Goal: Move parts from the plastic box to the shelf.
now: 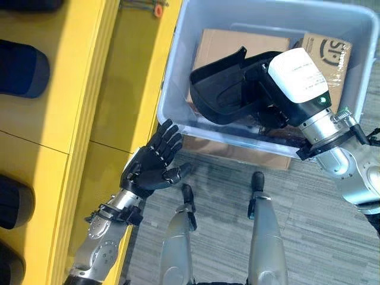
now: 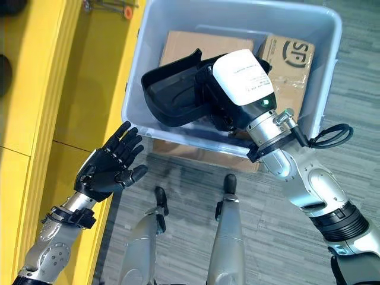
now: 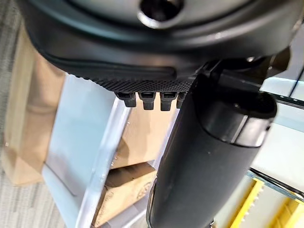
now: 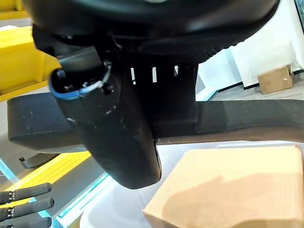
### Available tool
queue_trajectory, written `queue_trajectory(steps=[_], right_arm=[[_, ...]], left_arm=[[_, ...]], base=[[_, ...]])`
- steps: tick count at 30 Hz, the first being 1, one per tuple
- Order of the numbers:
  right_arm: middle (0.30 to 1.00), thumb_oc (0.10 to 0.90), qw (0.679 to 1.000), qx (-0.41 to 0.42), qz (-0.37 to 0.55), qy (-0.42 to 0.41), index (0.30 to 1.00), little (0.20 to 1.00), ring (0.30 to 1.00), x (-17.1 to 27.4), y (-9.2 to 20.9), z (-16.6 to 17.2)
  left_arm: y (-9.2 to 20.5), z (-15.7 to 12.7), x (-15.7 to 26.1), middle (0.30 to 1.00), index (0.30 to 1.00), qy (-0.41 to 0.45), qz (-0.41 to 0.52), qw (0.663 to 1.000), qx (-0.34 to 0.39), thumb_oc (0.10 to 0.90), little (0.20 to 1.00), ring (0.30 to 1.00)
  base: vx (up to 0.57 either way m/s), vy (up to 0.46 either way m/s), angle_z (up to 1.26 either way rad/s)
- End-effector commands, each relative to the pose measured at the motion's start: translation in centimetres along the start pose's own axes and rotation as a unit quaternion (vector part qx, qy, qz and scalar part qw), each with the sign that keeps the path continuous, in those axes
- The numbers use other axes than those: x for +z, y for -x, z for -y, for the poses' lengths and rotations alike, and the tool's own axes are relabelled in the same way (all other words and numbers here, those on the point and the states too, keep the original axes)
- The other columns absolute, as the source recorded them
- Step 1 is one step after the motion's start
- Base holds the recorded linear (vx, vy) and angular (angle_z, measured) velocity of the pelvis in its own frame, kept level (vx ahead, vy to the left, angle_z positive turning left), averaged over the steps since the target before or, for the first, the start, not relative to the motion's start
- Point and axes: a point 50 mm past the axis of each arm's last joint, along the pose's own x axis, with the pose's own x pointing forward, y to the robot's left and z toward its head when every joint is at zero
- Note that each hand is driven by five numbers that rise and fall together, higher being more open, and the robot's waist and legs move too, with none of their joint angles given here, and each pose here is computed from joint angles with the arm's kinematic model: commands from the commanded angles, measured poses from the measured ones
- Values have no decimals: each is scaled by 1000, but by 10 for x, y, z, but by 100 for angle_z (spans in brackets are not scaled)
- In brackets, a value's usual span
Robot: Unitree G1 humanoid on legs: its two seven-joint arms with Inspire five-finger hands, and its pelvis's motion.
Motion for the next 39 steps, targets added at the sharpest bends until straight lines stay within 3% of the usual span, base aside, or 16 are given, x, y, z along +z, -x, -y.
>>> queue_trajectory(steps=[1, 4, 7, 11, 13, 16, 20, 26, 36, 39], right_arm=[[300, 400, 994, -81, 70, -6, 300, 300, 300, 22, -8, 54], [300, 400, 998, -36, 54, -21, 300, 300, 300, 15, -4, 50], [300, 400, 989, 93, -8, -116, 300, 300, 300, -4, 11, 29], [300, 400, 971, 171, -42, -165, 300, 300, 300, -13, 25, 12], [300, 400, 953, 223, -64, -196, 300, 300, 300, -19, 33, 0], [300, 400, 941, 251, -72, -216, 300, 300, 300, -21, 35, -4], [300, 400, 936, 268, -62, -219, 300, 300, 300, -19, 34, -3], [300, 400, 933, 281, -22, -225, 300, 300, 300, -1, 17, -5], [300, 400, 936, 271, 34, -223, 300, 300, 300, 20, 3, -5], [300, 400, 929, 286, 44, -231, 300, 300, 300, 23, -7, -5]], left_arm=[[6, 13, 42, 1000, 1000, -134, 80, 988, -22, 900, 1000, 1000], [9, 5, 55, 1000, 1000, -227, 93, 969, 14, 900, 1000, 1000], [13, 1, 84, 1000, 1000, -410, 141, 900, 46, 900, 1000, 1000], [9, 7, 104, 1000, 1000, -529, 175, 829, 40, 900, 1000, 1000], [4, 12, 119, 1000, 1000, -613, 197, 764, 36, 900, 1000, 1000], [-2, 17, 132, 1000, 1000, -670, 223, 708, 20, 900, 1000, 1000], [-10, 32, 136, 1000, 1000, -685, 246, 684, -47, 900, 1000, 1000], [-32, 57, 114, 1000, 1000, -616, 218, 741, -153, 900, 1000, 1000], [-44, 50, 62, 1000, 1000, -542, 104, 816, -172, 900, 1000, 1000], [-48, 50, 49, 1000, 1000, -542, 89, 817, -179, 900, 1000, 1000]], base=[[38, 19, -1], [66, 19, 2], [164, 26, -1], [124, 5, 1], [167, 21, 2], [109, 22, 0], [138, 40, -6], [131, 6, -13], [13, -6, -11], [-70, 73, -1]])
